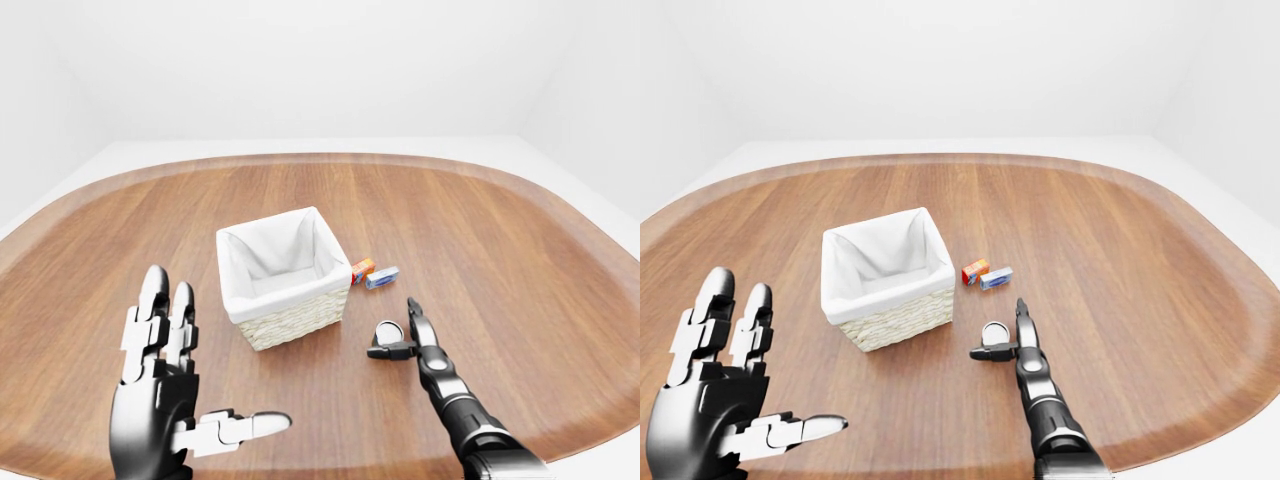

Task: Pick up the alphabet soup and put it in the basket.

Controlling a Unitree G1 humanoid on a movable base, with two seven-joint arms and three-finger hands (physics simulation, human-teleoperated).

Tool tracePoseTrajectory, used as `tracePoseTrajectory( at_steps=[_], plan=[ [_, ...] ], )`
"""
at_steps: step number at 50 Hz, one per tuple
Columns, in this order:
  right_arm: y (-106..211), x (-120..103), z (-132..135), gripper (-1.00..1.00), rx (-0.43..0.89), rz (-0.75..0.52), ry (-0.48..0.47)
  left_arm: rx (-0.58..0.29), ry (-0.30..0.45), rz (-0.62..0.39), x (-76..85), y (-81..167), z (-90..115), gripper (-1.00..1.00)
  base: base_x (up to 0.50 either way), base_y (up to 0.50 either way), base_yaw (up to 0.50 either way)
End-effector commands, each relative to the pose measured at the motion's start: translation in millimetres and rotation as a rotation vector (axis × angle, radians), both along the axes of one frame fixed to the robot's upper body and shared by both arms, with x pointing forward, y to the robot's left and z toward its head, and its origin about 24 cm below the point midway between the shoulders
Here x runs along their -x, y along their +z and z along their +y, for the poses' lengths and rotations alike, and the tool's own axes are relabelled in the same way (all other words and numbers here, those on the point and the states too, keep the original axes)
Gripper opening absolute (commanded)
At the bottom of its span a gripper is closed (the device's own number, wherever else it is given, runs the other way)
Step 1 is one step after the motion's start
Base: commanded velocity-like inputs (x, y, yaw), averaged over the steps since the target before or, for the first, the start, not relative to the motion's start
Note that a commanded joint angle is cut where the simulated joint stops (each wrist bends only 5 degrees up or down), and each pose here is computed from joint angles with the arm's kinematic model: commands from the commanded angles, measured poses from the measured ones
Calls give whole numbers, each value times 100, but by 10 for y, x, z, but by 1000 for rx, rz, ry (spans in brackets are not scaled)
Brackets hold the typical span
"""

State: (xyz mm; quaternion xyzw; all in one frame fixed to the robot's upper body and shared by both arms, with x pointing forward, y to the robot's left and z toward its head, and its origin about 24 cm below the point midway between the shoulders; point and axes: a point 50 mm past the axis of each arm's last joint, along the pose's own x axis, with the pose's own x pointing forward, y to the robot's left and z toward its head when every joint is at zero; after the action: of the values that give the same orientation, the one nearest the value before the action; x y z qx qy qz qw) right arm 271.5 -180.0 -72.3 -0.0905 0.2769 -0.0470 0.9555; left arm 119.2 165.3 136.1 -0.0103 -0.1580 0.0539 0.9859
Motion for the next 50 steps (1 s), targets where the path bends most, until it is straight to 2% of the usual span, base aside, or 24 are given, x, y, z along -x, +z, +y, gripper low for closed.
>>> tracePoseTrajectory(
  at_steps=[1,19,50],
  plan=[
    [-73,-44,-21,100,13,104,-20,-1,-5,7,8,-6,-8,100,0,0,0],
    [-63,-93,43,100,51,131,-4,-1,-10,-1,-11,-3,-13,100,0,0,0],
    [-65,-97,71,100,77,138,3,9,-28,19,58,9,-26,100,0,0,0]
  ],
)
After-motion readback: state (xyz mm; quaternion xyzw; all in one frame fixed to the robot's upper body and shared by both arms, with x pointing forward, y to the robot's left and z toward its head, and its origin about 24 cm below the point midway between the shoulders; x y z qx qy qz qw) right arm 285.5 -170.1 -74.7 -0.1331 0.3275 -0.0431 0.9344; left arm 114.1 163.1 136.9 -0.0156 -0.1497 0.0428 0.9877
